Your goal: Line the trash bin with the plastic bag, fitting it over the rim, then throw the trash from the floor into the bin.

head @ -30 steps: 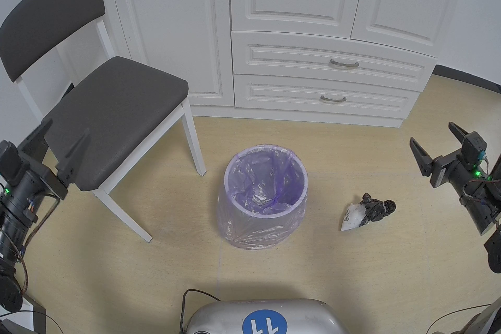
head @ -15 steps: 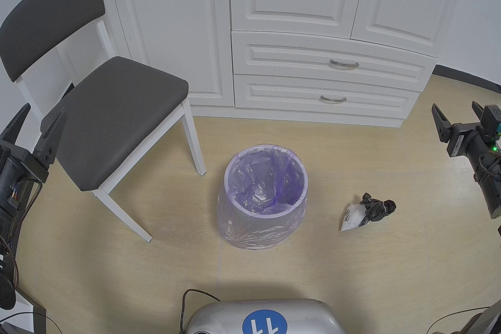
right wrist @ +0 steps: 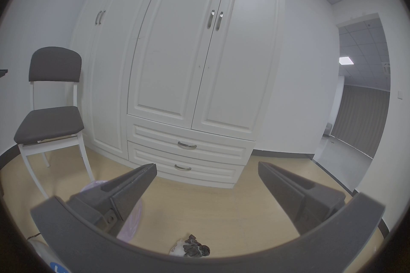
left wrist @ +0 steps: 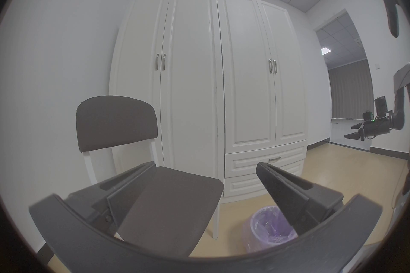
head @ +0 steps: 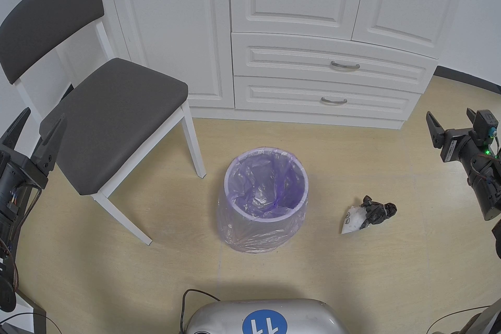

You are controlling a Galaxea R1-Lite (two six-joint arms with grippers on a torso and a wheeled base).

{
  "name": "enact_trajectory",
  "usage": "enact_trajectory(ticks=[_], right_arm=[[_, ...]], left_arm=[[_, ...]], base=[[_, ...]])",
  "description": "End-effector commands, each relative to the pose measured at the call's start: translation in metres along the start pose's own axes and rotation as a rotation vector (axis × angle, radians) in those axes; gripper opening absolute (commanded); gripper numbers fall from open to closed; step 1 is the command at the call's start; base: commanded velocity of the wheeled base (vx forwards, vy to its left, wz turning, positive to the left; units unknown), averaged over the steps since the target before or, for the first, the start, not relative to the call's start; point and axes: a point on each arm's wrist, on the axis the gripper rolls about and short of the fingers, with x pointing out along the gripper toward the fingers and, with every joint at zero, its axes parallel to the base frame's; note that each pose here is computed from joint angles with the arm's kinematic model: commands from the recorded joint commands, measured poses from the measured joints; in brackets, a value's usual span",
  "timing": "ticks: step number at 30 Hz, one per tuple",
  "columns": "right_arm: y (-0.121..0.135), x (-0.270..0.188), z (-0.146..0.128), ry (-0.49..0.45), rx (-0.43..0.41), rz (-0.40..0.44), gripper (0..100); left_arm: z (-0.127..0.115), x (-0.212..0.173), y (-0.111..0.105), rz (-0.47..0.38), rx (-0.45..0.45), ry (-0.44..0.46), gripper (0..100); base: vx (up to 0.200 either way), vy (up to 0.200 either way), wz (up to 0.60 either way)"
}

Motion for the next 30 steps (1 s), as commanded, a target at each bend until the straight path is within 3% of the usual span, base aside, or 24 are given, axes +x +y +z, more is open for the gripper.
enact_trajectory(ticks=[1,6,11,13,14,15,20,24,25,26,30], right_arm=[[0.007,0.009,-0.012,0.048,-0.016,0.009,100],[0.005,0.020,-0.030,0.114,-0.032,-0.020,100],[-0.003,0.054,-0.091,0.355,-0.061,-0.072,100],[-0.006,0.071,-0.129,0.524,-0.036,-0.040,100],[-0.006,0.071,-0.129,0.524,-0.036,-0.040,100],[-0.007,0.086,-0.167,0.675,0.032,0.013,100],[-0.008,0.113,-0.244,0.938,0.205,0.047,100],[-0.010,0.128,-0.292,1.008,0.270,-0.006,100],[-0.010,0.128,-0.292,1.008,0.270,-0.006,100],[-0.010,0.133,-0.313,1.039,0.313,-0.005,100],[-0.012,0.147,-0.311,1.081,0.384,-0.008,100]], left_arm=[[0.000,-0.002,0.001,0.004,0.001,0.003,100],[0.000,-0.002,0.001,0.004,-0.001,0.003,100],[-0.002,-0.001,0.000,-0.002,-0.005,0.010,100],[-0.002,-0.001,0.000,-0.002,-0.005,0.010,100],[-0.002,-0.001,0.000,-0.002,-0.005,0.010,100],[-0.002,-0.001,0.000,-0.002,-0.005,0.010,100],[-0.003,0.000,0.000,-0.002,-0.006,0.015,100],[-0.003,0.000,0.000,-0.002,-0.006,0.017,100],[-0.003,0.000,0.000,-0.002,-0.006,0.017,100],[-0.004,0.000,0.000,-0.002,-0.007,0.018,100],[-0.003,0.000,0.000,-0.002,-0.006,0.015,100]], base=[[0.200,0.000,0.00],[0.000,0.000,0.00],[0.000,0.000,0.00],[0.000,0.000,0.00],[0.000,0.000,0.00],[0.000,0.000,0.00],[0.000,0.000,0.00],[0.000,0.000,0.00],[0.000,0.000,0.00],[0.000,0.000,0.00],[0.000,0.000,0.00]])
